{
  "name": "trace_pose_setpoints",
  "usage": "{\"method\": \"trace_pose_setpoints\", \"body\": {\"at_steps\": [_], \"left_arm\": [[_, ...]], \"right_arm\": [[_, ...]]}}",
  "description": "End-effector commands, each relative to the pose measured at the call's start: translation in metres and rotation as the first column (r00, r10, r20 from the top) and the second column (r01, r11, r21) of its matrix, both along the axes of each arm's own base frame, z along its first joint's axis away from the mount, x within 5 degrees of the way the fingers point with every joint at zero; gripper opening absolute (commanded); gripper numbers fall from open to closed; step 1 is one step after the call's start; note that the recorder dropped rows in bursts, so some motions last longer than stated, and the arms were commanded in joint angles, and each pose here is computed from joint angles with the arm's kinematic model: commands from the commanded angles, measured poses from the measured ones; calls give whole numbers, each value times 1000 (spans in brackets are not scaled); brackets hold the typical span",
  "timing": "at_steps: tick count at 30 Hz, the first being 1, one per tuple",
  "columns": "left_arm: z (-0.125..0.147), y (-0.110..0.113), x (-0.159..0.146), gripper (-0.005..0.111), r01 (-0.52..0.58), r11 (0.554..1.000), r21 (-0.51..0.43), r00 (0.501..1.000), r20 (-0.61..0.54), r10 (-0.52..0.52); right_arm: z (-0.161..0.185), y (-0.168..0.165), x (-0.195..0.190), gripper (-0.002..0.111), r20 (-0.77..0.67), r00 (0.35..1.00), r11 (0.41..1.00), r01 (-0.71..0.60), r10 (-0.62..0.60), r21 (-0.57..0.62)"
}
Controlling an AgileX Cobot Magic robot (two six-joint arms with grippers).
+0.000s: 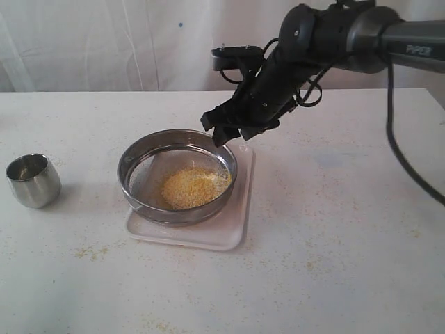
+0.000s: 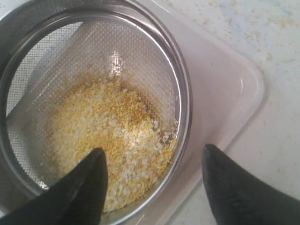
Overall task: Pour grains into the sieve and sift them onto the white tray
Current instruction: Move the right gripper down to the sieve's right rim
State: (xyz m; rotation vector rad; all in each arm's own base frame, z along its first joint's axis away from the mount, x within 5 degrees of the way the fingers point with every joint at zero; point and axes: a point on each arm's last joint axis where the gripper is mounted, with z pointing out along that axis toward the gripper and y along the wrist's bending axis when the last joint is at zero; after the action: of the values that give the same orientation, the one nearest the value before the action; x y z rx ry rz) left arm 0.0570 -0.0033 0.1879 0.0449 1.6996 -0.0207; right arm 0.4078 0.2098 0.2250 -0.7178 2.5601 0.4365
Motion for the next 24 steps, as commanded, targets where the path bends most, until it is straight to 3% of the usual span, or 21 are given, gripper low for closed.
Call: {"method": "trace_pose_setpoints", "body": {"at_steps": [1,20,24], "left_arm": [[0,0,0,0,3,1000,-4,1000,8,-3],[0,0,0,0,3,1000,-4,1000,8,-3],[0,0,0,0,3,1000,-4,1000,8,-3]], "right_arm": [[-12,6,20,55,4,999,997,-50,50,-61],[-60,18,46,55,-65,992,987,-112,105,-118],[-62,18,47,51,-52,992,985,-124,118,-121]]}}
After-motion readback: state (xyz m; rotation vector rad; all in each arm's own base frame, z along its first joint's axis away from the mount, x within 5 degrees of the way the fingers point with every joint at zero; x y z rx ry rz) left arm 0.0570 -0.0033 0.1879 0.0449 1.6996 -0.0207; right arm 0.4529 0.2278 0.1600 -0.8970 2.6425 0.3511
